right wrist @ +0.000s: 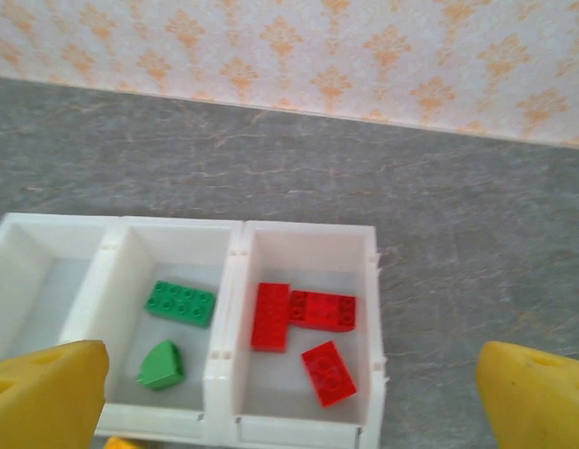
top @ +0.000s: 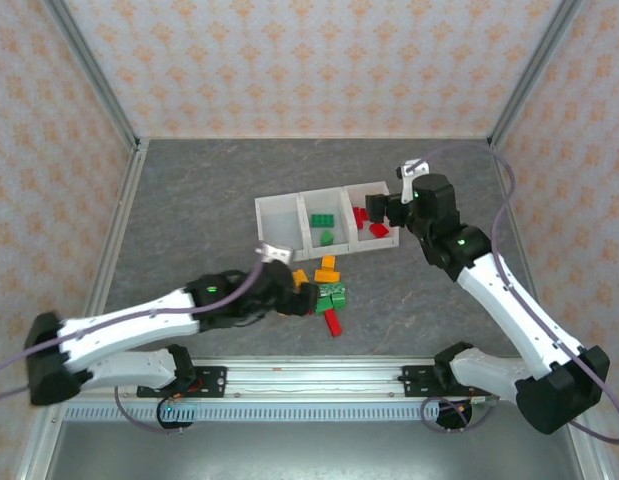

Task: Sort the legos into containers by color
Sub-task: Pick up the lego from the middle-left of the table.

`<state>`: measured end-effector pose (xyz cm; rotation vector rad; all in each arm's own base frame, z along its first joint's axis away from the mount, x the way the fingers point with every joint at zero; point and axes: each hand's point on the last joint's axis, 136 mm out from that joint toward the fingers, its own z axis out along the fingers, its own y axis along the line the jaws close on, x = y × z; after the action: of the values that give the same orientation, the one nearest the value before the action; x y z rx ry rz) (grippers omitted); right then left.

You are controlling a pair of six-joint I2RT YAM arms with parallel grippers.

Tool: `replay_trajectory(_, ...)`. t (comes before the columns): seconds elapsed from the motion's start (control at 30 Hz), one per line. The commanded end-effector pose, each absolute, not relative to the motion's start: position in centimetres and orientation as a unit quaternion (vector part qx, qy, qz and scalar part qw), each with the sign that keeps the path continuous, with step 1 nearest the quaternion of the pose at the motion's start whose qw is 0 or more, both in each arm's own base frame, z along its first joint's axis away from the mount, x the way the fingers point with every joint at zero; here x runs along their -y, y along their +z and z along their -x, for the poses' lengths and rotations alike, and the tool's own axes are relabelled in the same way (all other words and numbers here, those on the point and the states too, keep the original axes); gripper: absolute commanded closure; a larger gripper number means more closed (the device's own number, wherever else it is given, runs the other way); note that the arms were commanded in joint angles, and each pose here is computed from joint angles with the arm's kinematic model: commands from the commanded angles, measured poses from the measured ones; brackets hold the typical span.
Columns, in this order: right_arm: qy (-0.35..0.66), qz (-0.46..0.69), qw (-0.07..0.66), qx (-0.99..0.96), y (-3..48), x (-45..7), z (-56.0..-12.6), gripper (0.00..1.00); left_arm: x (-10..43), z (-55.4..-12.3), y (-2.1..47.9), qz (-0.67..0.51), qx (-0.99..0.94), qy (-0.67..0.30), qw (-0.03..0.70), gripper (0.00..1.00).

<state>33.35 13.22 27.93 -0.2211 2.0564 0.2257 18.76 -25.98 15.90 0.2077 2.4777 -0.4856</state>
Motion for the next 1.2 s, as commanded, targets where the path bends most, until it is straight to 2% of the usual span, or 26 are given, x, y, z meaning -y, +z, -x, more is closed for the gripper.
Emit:
replay_trajectory(0.0, 0.164, 0.09, 0.472, -0.862, 27.8, -14.7, -31.5, 0.0, 28.0, -18.1, 14.7, -0.05, -0.943, -0.129, 0.302, 0.01)
replay_trajectory(0.1, 0.171, 0.09, 0.461, -0.866, 27.5, -14.4, -30.1, 0.0, 29.8, -16.6, 11.4, -0.041, -0.961, -0.096, 0.257, 0.04)
replay_trajectory(0.23, 0.173, 0.077, 0.488, -0.852, 27.9, -13.2, -28.7, 0.0, 31.7, -15.6, 8.6, -0.018, -0.971, -0.094, 0.217, 0.09)
replay_trajectory(0.3, 0.168, 0.068, 0.509, -0.841, 28.4, -12.4, -28.1, 0.0, 32.3, -15.7, 8.2, -0.004, -0.973, -0.096, 0.21, 0.13)
replay_trajectory(0.53, 0.152, 0.054, 0.564, -0.81, 31.0, -10.5, -26.6, 0.0, 33.3, -16.2, 7.1, 0.018, -0.975, -0.081, 0.207, 0.16)
replay_trajectory(0.93, 0.182, 0.063, 0.506, -0.841, 28.2, -11.4, -25.1, 0.03, 33.7, -16.9, 4.4, 0.033, -0.98, -0.065, 0.183, 0.25)
replay_trajectory(1.1, 0.185, 0.059, 0.523, -0.83, 29.0, -11.0, -24.5, 0.04, 33.2, -17.2, 3.3, 0.04, -0.981, -0.066, 0.175, 0.31)
replay_trajectory(1.17, 0.185, 0.059, 0.523, -0.83, 29.1, -11.0, -24.5, 0.05, 33.2, -17.3, 2.9, 0.041, -0.982, -0.067, 0.173, 0.37)
